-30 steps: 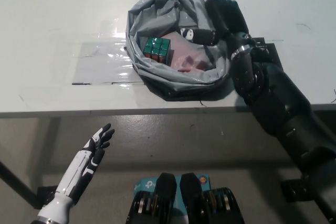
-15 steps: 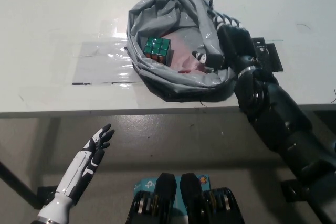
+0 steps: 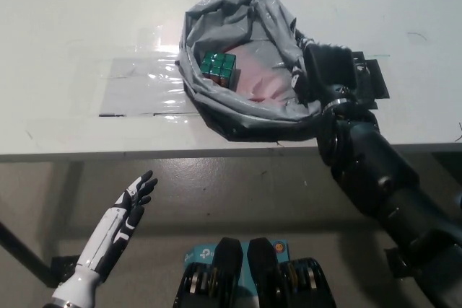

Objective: Use the right hand to pick up a rubix's cube and place it into a plastic bag and lift the bag

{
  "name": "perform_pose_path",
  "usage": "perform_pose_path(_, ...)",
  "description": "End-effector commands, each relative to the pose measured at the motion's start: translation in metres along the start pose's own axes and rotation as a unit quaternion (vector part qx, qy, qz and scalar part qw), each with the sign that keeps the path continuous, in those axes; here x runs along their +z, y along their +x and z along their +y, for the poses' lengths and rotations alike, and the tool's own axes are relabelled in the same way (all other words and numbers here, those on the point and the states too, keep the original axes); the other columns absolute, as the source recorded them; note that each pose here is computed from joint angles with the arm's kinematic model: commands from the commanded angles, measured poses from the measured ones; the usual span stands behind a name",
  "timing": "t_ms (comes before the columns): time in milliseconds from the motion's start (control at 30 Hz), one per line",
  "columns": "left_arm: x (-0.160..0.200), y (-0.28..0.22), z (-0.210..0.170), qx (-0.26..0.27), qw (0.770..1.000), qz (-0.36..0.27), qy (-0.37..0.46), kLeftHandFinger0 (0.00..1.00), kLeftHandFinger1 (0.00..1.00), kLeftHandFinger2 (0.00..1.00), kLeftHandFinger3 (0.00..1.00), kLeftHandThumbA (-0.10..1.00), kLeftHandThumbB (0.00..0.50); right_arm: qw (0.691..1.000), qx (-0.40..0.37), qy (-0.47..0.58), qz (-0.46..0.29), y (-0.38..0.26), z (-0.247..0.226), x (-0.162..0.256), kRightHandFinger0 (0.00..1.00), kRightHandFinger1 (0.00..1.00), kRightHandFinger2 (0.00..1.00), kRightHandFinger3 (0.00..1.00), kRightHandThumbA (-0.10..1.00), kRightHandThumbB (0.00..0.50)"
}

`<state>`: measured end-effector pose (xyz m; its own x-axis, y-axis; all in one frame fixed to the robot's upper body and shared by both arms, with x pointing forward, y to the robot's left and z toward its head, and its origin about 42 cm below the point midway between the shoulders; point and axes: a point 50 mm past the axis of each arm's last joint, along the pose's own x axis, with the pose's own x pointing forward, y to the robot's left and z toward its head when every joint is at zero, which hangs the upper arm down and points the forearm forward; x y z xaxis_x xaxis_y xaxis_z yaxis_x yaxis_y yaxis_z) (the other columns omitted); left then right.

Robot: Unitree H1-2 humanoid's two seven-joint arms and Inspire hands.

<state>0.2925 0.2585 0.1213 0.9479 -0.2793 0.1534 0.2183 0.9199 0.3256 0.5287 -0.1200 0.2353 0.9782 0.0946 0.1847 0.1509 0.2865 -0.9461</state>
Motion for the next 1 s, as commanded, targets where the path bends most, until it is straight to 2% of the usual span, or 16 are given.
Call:
perform_pose_path(0, 0.011, 0.003, 0.005, -0.006, 1.000, -0.025, 0.018, 1.00, 1.00, 1.00, 1.00, 1.00, 0.251, 0.991, -0.124, 0.039, -0.041, 0.007, -0.055, 0.025, 0.00, 0.16, 0.33, 0.40, -0.10, 0.165)
perform_pose_path(33, 0.011, 0.003, 0.005, -0.006, 0.999, -0.025, 0.018, 1.00, 1.00, 1.00, 1.00, 1.00, 0.251, 0.990, -0.128, 0.048, -0.043, 0.007, -0.060, 0.028, 0.00, 0.16, 0.33, 0.40, -0.10, 0.165)
perform_pose_path(67, 0.011, 0.004, 0.005, -0.006, 0.999, -0.026, 0.018, 1.00, 1.00, 1.00, 1.00, 1.00, 0.252, 0.988, -0.134, 0.061, -0.045, 0.007, -0.066, 0.032, 0.00, 0.23, 0.47, 0.46, -0.10, 0.154)
perform_pose_path(100, 0.011, 0.004, 0.006, -0.006, 1.000, -0.026, 0.017, 1.00, 1.00, 1.00, 1.00, 1.00, 0.263, 0.982, -0.149, 0.098, -0.057, 0.005, -0.082, 0.042, 0.01, 0.33, 0.67, 0.57, -0.06, 0.151)
perform_pose_path(133, 0.011, 0.004, 0.006, -0.005, 1.000, -0.025, 0.016, 1.00, 1.00, 1.00, 1.00, 1.00, 0.266, 0.979, -0.153, 0.118, -0.061, 0.004, -0.091, 0.047, 0.02, 0.37, 0.73, 0.66, -0.03, 0.156)
perform_pose_path(200, 0.010, 0.005, 0.006, -0.005, 0.999, -0.027, 0.016, 1.00, 1.00, 1.00, 1.00, 1.00, 0.267, 0.969, -0.158, 0.177, -0.073, 0.002, -0.116, 0.061, 0.01, 0.38, 0.75, 0.78, -0.04, 0.155)
perform_pose_path(300, 0.009, 0.006, 0.006, -0.005, 0.999, -0.029, 0.013, 1.00, 1.00, 1.00, 1.00, 1.00, 0.275, 0.953, -0.161, 0.241, -0.087, 0.001, -0.147, 0.074, 0.00, 0.39, 0.76, 0.85, -0.06, 0.161)
perform_pose_path(367, 0.009, 0.006, 0.007, -0.003, 1.000, -0.029, 0.013, 1.00, 1.00, 1.00, 1.00, 1.00, 0.286, 0.938, -0.162, 0.287, -0.108, 0.006, -0.182, 0.087, 0.05, 0.42, 0.78, 0.90, -0.06, 0.172)
perform_pose_path(433, 0.010, 0.006, 0.007, -0.003, 1.000, -0.029, 0.012, 1.00, 1.00, 1.00, 1.00, 1.00, 0.285, 0.933, -0.163, 0.297, -0.119, 0.007, -0.196, 0.092, 0.04, 0.42, 0.77, 0.87, -0.07, 0.172)
perform_pose_path(467, 0.011, 0.005, 0.006, -0.003, 1.000, -0.028, 0.013, 1.00, 1.00, 1.00, 1.00, 1.00, 0.265, 0.926, -0.165, 0.313, -0.131, 0.012, -0.216, 0.098, 0.01, 0.38, 0.72, 0.81, -0.04, 0.173)
perform_pose_path(500, 0.011, 0.004, 0.006, -0.002, 1.000, -0.027, 0.013, 1.00, 1.00, 1.00, 1.00, 1.00, 0.263, 0.923, -0.166, 0.319, -0.134, 0.013, -0.224, 0.101, 0.00, 0.36, 0.70, 0.80, -0.03, 0.170)
perform_pose_path(567, 0.010, 0.005, 0.006, 0.000, 0.999, -0.029, 0.014, 1.00, 1.00, 1.00, 1.00, 1.00, 0.241, 0.912, -0.172, 0.345, -0.140, 0.021, -0.264, 0.115, 0.00, 0.33, 0.68, 0.79, 0.02, 0.160)
perform_pose_path(667, 0.010, 0.006, 0.005, 0.001, 0.999, -0.030, 0.013, 1.00, 1.00, 1.00, 1.00, 1.00, 0.243, 0.902, -0.186, 0.360, -0.151, 0.028, -0.305, 0.130, 0.00, 0.31, 0.67, 0.80, 0.00, 0.168)
perform_pose_path(833, 0.010, 0.008, 0.003, 0.000, 1.000, -0.030, 0.009, 1.00, 1.00, 1.00, 1.00, 1.00, 0.249, 0.887, -0.206, 0.377, -0.172, 0.037, -0.367, 0.150, 0.00, 0.33, 0.74, 0.88, -0.07, 0.166)
perform_pose_path(867, 0.011, 0.009, 0.003, 0.001, 0.999, -0.033, 0.011, 1.00, 1.00, 1.00, 1.00, 1.00, 0.248, 0.884, -0.214, 0.377, -0.173, 0.039, -0.385, 0.156, 0.00, 0.34, 0.78, 0.92, -0.09, 0.172)
perform_pose_path(967, 0.012, 0.011, 0.003, 0.001, 0.999, -0.035, 0.015, 1.00, 1.00, 1.00, 1.00, 1.00, 0.247, 0.879, -0.226, 0.382, -0.176, 0.041, -0.411, 0.165, 0.00, 0.37, 0.82, 0.93, -0.10, 0.184)
